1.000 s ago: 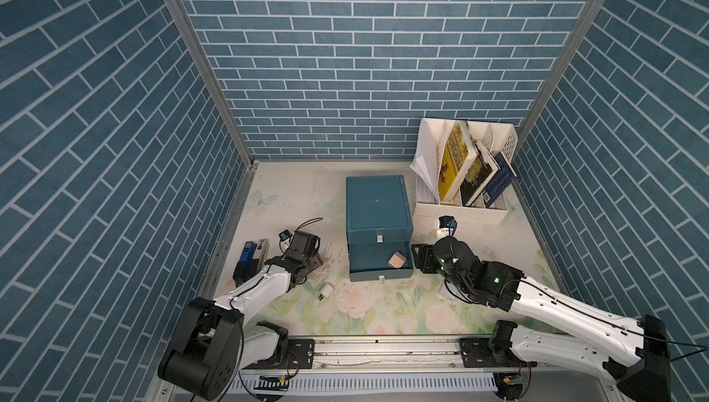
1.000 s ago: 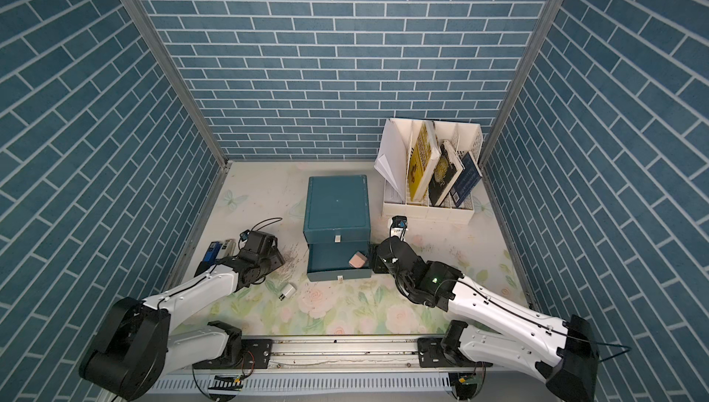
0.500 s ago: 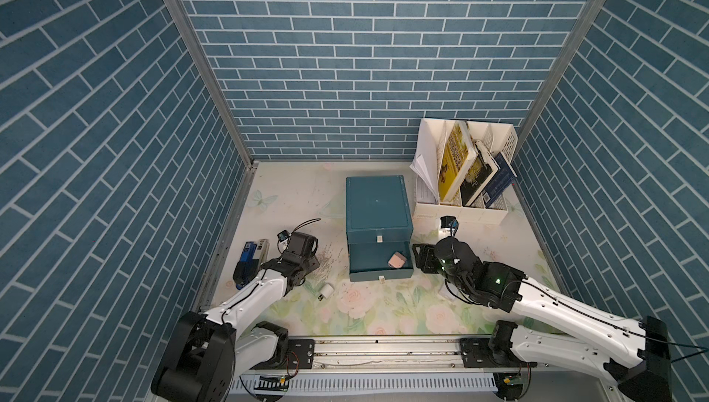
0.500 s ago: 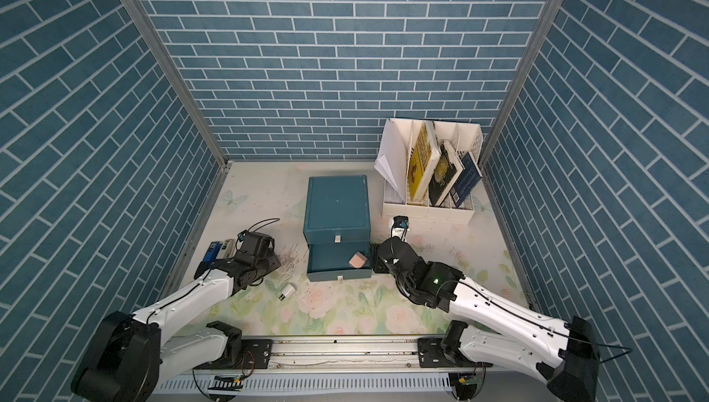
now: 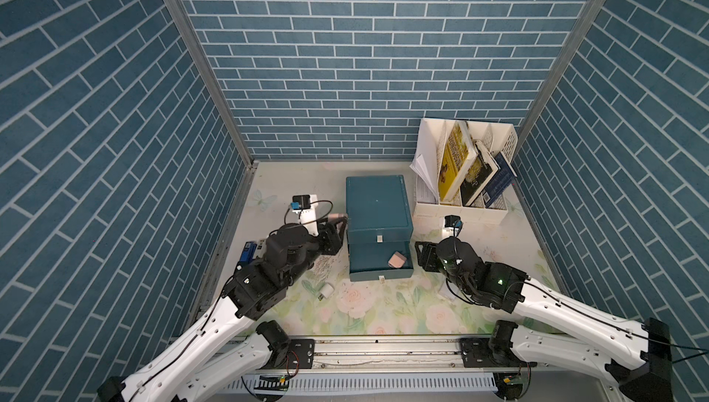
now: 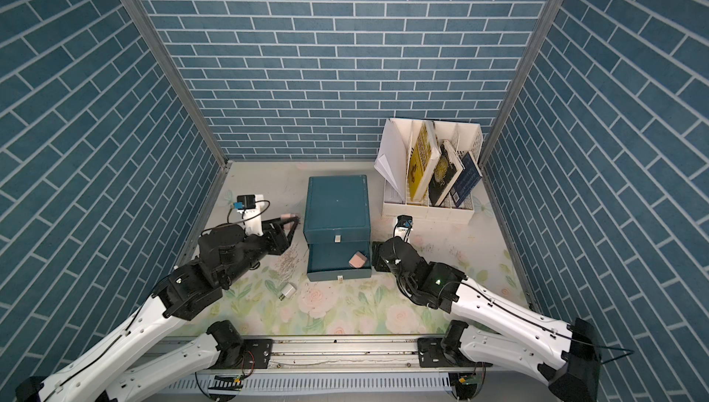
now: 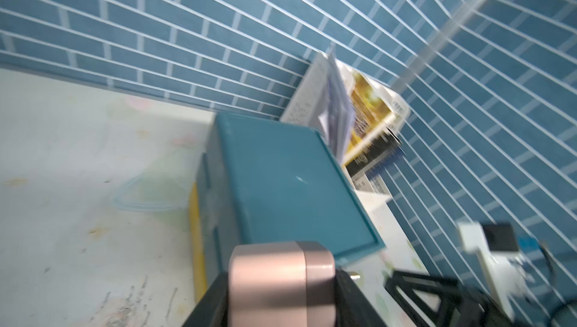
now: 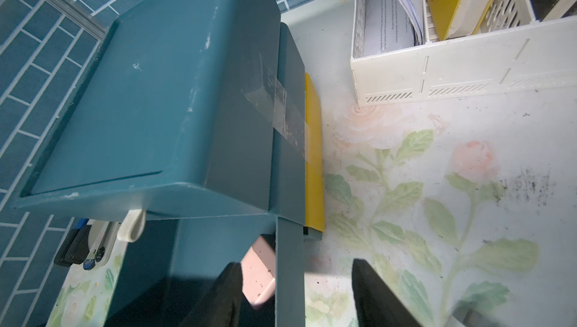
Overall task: Place the plugs into the drawer by color
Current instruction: Place the plug in the drawer.
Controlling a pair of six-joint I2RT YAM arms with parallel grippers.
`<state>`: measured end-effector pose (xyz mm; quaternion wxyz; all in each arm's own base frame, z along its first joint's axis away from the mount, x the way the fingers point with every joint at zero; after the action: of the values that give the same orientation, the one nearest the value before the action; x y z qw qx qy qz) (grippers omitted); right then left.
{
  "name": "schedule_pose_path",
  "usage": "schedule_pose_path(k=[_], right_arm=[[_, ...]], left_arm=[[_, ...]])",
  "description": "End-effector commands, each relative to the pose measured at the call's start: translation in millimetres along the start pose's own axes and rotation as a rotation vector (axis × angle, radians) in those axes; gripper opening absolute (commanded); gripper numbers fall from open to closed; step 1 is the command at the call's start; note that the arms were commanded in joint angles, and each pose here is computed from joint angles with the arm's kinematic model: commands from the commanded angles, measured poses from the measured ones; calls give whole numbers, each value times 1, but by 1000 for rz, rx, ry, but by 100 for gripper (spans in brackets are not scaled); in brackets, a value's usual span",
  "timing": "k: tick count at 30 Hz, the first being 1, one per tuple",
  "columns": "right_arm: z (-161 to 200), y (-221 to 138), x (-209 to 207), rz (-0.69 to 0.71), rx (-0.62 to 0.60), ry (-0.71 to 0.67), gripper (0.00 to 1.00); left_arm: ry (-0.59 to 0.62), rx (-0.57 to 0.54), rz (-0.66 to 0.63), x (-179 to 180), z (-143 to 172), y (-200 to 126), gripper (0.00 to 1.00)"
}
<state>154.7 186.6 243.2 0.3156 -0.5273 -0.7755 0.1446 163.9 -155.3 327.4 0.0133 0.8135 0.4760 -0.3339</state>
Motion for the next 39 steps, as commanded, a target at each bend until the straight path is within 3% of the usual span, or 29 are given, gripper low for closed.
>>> schedule_pose_path(k=[1,4,7,16,18,19,20,27,33,35,39], right_arm=[[-2,-4,-4,21,-16,25,59],[-2,-5,-5,29,-13,23,59],[-2,-6,-5,21,-11,27,59],[1,-8,-8,12,-4,26,59],[2,-8,-8,11,1,11,63],[2,-8,-7,9,3,7,67],[3,-8,-7,5,7,3,69],[2,-12,4,-42,3,-41,74],[21,-21,34,-166,23,-165,71],[33,-23,43,-190,40,-204,69],[63,-28,62,-241,70,-247,67]], left_arm=[[156,142,69,-22,42,11,0],[232,240,100,-37,74,21,3],[252,308,34,-32,94,41,11],[274,356,-66,-30,113,72,48],[267,344,-72,-32,111,73,59],[263,333,-75,-33,108,72,70],[261,322,-75,-34,104,71,73],[258,189,-70,-57,59,58,83],[270,1,-217,-47,-6,45,87],[206,11,-229,-29,-26,49,92],[35,141,-186,17,-47,71,87]])
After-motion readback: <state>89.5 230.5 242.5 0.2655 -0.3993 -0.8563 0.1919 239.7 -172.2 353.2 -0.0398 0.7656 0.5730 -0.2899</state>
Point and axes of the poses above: each gripper's point midway between its finger pads, its own y axis out along the fingers, its own x axis along the line the jaws close on, z = x × y, the point moved 8 cm from there along -y, back along the fingers, and after that the axes turned 7 degrees about -y, right-handed, at the moved point
